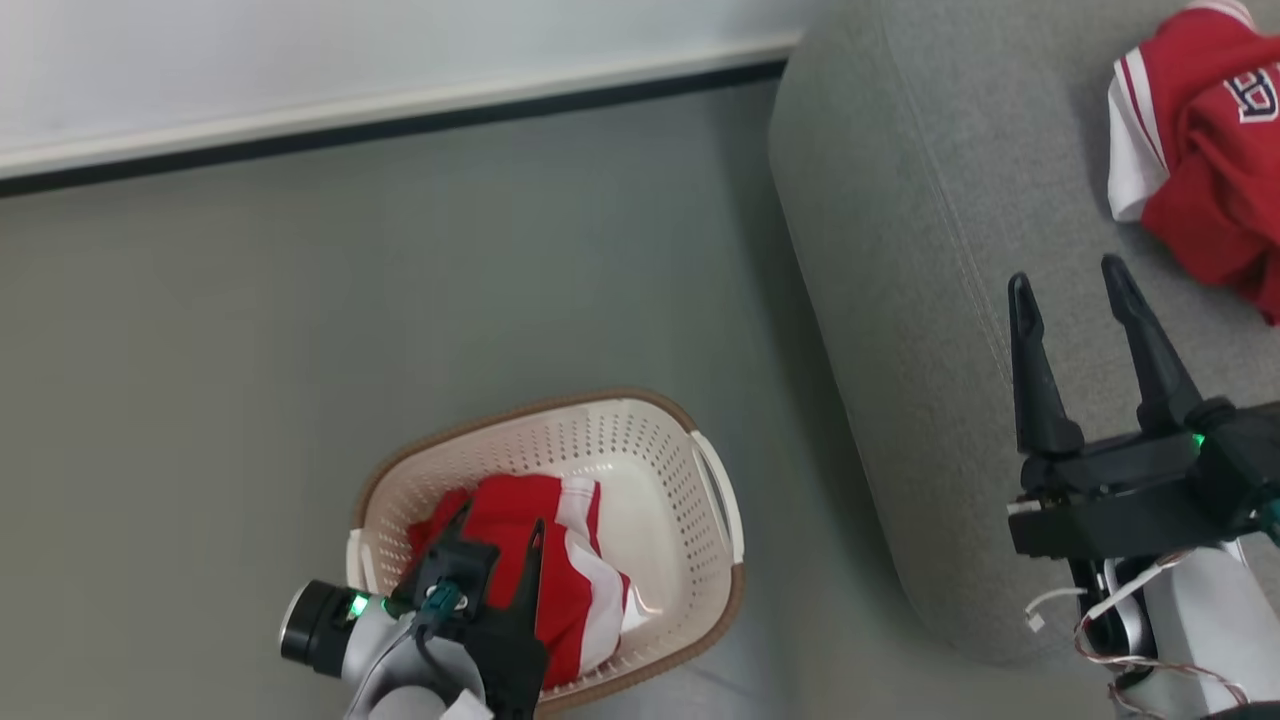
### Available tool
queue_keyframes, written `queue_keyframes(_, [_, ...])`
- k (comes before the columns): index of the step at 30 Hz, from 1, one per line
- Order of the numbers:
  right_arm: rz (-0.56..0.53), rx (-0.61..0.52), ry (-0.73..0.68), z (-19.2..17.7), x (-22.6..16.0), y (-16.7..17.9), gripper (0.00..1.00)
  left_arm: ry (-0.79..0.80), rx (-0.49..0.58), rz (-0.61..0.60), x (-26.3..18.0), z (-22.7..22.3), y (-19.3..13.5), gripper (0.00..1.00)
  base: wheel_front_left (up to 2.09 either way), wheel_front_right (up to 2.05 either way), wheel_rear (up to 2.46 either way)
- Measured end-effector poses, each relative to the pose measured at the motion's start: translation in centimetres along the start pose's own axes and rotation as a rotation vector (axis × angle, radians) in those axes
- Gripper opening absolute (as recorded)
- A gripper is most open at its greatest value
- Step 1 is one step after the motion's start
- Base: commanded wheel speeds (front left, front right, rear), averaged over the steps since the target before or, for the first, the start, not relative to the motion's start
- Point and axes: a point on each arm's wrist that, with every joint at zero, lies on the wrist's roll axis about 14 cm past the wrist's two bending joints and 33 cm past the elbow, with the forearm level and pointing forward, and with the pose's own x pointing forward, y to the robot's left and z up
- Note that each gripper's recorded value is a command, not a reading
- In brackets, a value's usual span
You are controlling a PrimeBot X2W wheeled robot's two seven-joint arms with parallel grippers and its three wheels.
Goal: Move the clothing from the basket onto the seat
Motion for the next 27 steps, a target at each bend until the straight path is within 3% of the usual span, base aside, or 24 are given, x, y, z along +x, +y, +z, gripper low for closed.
queue_keyframes(27, [0.045,-0.045,0.036,-5.4,7.4,-0.1,1.0,0.346,0.064,-0.209,8.5,-11.3,-4.5,1.0,0.0,0.0,0.0])
